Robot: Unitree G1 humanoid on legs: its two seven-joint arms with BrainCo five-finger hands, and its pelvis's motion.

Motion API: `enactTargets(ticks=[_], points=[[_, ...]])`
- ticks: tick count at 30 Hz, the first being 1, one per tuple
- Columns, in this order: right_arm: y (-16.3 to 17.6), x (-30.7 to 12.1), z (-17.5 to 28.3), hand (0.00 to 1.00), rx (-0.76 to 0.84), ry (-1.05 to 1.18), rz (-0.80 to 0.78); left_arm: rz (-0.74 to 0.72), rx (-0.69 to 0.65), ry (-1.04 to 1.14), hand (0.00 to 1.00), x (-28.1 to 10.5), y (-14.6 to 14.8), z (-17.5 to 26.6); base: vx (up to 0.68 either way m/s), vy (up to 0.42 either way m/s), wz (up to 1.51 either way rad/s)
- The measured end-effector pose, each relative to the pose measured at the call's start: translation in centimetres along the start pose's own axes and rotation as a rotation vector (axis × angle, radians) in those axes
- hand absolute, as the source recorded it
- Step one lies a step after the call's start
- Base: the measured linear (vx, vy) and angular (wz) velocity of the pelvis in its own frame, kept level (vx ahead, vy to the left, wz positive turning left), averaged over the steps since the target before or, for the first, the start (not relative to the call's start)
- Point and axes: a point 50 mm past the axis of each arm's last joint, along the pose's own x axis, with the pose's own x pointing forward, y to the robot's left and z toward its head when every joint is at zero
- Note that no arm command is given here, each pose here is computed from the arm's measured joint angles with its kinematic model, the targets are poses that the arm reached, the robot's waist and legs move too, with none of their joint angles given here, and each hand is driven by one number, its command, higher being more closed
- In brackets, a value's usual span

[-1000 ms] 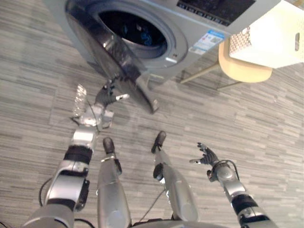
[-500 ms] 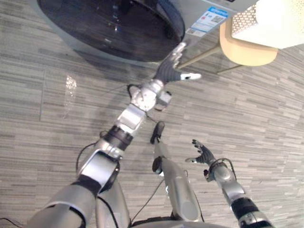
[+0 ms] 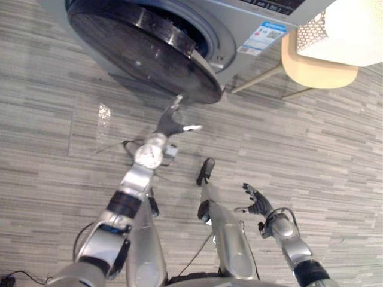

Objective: Pick up the laundry basket with both hands and put the clothes into the washing machine.

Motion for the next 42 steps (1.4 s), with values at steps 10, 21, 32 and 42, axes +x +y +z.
enactTargets(ticks=[10,21,32,42], points=[[-0.7,-0.8,-1.9,0.00,-0.012,0.066,0.015,-0.253,-0.017,0.162,0.00,-12.0,0.0,-4.1,-0.02,0.030,0.15],[-0.9,0.8,5.5,0.00,-0.038,-0.217,-0.043,-0.095,0.563,0.186,0.00,5.7,3.2,-0.3,-0.05,0.017,-0.13],[-0.1,-2.3,5.7,0.00,0.101,-0.325,-0.156,0.208,0.495,-0.329,0.00,10.6,4.8,17.8,-0.03,-0.028,-0.27],[2.0,-3.2,4.8,0.00,0.146,-0.342,-0.088,0.401,0.402,-0.523,0.00,9.2,4.1,20.4,-0.01,-0.079,-0.06]])
